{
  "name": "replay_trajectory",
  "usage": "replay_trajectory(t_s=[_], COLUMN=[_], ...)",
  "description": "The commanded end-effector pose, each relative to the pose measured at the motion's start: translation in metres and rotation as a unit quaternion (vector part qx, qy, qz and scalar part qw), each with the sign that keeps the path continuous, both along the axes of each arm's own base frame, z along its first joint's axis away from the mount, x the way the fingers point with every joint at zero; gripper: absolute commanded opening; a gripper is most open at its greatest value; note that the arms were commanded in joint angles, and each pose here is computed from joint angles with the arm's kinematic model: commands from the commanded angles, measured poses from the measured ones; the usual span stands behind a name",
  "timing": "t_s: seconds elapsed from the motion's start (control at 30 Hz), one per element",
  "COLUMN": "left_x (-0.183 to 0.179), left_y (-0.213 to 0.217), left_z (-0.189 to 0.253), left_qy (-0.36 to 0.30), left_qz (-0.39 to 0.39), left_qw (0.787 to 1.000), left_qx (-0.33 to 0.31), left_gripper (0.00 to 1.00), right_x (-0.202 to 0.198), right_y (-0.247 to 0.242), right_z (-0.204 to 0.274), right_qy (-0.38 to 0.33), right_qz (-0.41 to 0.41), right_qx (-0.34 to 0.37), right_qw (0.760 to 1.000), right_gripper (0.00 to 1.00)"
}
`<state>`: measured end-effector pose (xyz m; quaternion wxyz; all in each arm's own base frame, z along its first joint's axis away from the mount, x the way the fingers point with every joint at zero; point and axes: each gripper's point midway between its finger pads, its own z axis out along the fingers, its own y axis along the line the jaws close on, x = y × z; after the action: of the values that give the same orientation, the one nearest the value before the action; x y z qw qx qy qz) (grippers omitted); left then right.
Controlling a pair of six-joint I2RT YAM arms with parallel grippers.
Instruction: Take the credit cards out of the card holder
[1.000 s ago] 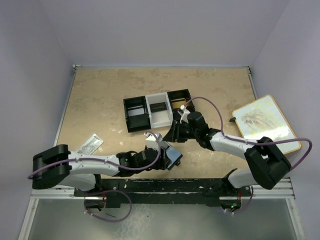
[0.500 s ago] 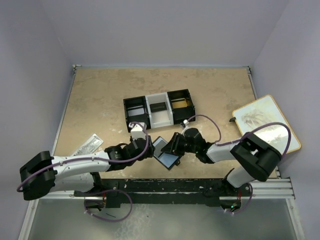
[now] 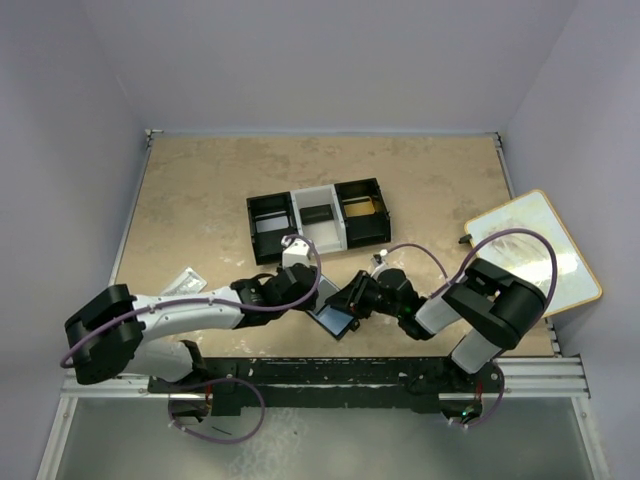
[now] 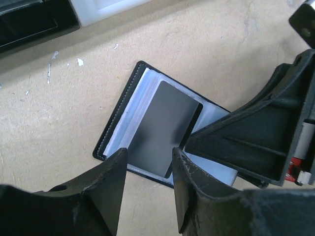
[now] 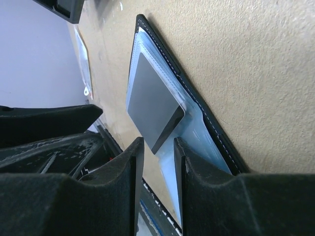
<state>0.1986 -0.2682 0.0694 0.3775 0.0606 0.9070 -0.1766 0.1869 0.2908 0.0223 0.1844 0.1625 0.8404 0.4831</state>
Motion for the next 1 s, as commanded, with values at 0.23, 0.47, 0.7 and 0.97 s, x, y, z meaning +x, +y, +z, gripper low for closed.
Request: replay_trajectory(t_s=[0.23, 0.47, 0.7, 0.97], left_x=[0.027, 0.019, 0.001, 0.004], left_y=[-0.02, -0.016, 0.0, 0.012], left_z=[-0.008, -0.036, -0.055, -0.048], left_qy=[-0.007, 0.026, 0.054, 0.042], left_qz=[-0.035, -0.041, -0.045, -0.023], left_qw=[0.999, 0.998, 0.996, 0.997], left_qx=[0.031, 0.042, 0.053, 0.058], left_gripper=[0.38, 0.31, 0.19, 0.19], right_x=[0.003, 0.007, 0.013, 0.016], right_y=[-0.016, -0.014, -0.013, -0.007], right_z=[-0.015, -0.016, -0.013, -0.001], right_qy=[0.011, 0.01, 0.007, -0.014], right_qz=[-0.035, -0.04, -0.056, -0.045], right_qx=[-0.04, -0.044, -0.029, -0.02], right_qw=[0.999, 0.998, 0.998, 0.999], right_gripper=[0.36, 0.34, 0.3, 0.04])
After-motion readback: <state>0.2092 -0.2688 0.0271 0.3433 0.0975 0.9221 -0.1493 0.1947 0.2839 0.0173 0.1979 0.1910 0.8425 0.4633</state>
